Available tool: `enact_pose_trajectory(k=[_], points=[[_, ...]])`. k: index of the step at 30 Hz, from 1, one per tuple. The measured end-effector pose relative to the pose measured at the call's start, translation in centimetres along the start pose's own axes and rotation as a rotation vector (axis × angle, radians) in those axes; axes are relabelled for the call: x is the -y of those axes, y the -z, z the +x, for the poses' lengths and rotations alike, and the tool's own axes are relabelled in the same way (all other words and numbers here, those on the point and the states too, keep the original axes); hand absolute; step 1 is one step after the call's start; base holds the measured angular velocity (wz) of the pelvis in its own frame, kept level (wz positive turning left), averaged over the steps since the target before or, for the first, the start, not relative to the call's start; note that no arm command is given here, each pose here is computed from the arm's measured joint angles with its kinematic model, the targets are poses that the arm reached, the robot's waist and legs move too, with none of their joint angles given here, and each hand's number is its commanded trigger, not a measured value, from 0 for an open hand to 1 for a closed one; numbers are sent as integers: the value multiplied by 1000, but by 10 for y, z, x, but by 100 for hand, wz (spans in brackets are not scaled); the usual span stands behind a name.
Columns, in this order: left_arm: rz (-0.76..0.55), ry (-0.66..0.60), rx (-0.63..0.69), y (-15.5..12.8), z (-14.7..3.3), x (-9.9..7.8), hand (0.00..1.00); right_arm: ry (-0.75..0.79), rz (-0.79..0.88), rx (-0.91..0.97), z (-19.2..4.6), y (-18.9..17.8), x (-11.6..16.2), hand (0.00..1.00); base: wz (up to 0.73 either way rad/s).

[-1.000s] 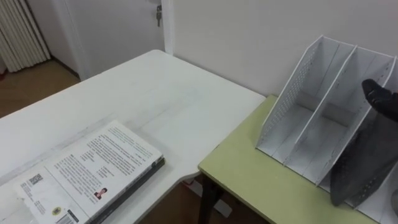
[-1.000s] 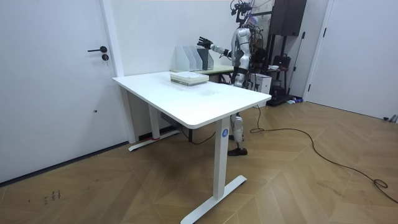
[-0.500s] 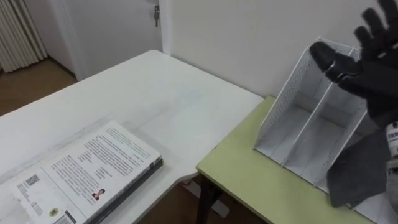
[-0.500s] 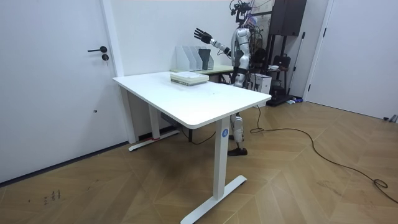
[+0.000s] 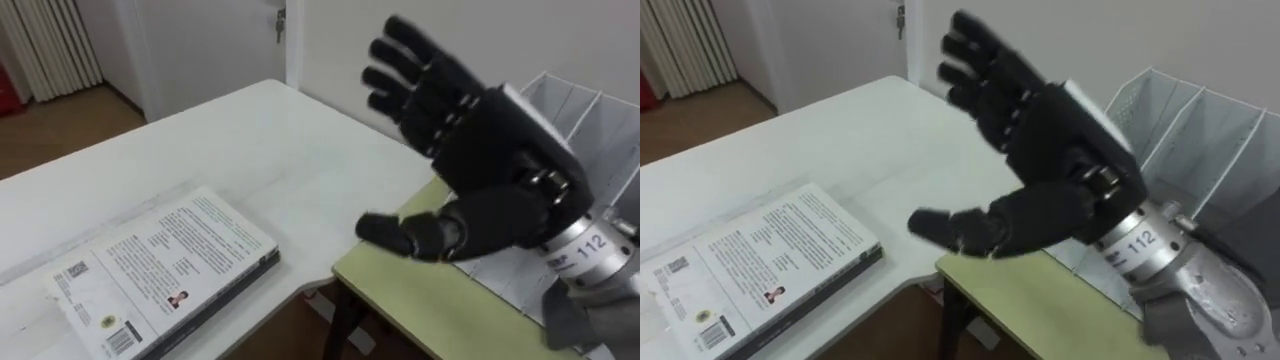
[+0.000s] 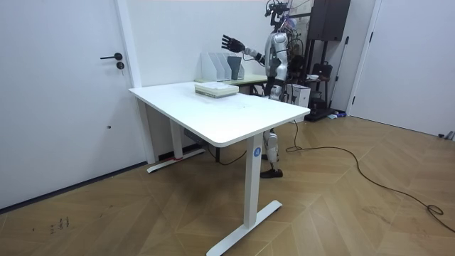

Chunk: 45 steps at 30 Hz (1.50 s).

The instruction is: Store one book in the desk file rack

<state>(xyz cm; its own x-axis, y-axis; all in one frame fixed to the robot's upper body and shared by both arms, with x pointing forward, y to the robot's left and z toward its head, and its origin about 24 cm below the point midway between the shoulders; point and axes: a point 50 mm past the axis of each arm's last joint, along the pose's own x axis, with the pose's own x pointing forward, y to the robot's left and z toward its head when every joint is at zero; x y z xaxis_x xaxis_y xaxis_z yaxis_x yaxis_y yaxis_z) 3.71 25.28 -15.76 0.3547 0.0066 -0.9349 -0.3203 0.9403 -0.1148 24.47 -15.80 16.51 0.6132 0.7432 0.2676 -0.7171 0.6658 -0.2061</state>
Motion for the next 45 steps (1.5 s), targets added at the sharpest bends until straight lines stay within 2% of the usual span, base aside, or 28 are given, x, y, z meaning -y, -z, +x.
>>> enact_pose_trajectory(k=[5, 9, 13, 15, 18, 23, 27, 29, 35, 39, 42, 45], points=[[55, 18, -3, -14, 1, -2, 0, -232, -24, -130, 4, 14, -20, 0, 2], [57, 21, -12, -19, 4, 0, 0, -332, 7, -185, 3, 26, -32, 0, 7], [81, 35, -15, -30, 8, 5, 0, -408, 45, -419, -11, 66, -44, 0, 7], [83, 41, -11, -34, 9, 7, 0, -422, 21, -509, -19, 75, -46, 0, 4], [81, 45, -27, -33, 9, 8, 0, -425, 42, -705, -43, 104, -48, 0, 7], [84, 39, -32, -32, 11, 11, 0, -395, 154, -1155, -117, 166, -67, 0, 2], [84, 36, -49, -27, 11, 14, 0, -380, 149, -1422, -160, 190, -74, 0, -3], [97, 24, -57, -25, 12, 14, 0, -330, 114, -1513, -175, 194, -69, 0, -4], [79, -23, -75, -20, 11, 11, 0, -168, 210, -1601, -207, 212, -75, 0, 6], [75, -26, -87, -17, 11, 13, 0, -175, -2, -1717, -224, 214, -79, 0, 20], [78, -45, -109, -12, 11, 11, 0, -102, -85, -1764, -236, 216, -83, 0, 20], [114, -65, -115, -14, 11, 11, 0, -51, -244, -1850, -253, 218, -90, 0, 17]])
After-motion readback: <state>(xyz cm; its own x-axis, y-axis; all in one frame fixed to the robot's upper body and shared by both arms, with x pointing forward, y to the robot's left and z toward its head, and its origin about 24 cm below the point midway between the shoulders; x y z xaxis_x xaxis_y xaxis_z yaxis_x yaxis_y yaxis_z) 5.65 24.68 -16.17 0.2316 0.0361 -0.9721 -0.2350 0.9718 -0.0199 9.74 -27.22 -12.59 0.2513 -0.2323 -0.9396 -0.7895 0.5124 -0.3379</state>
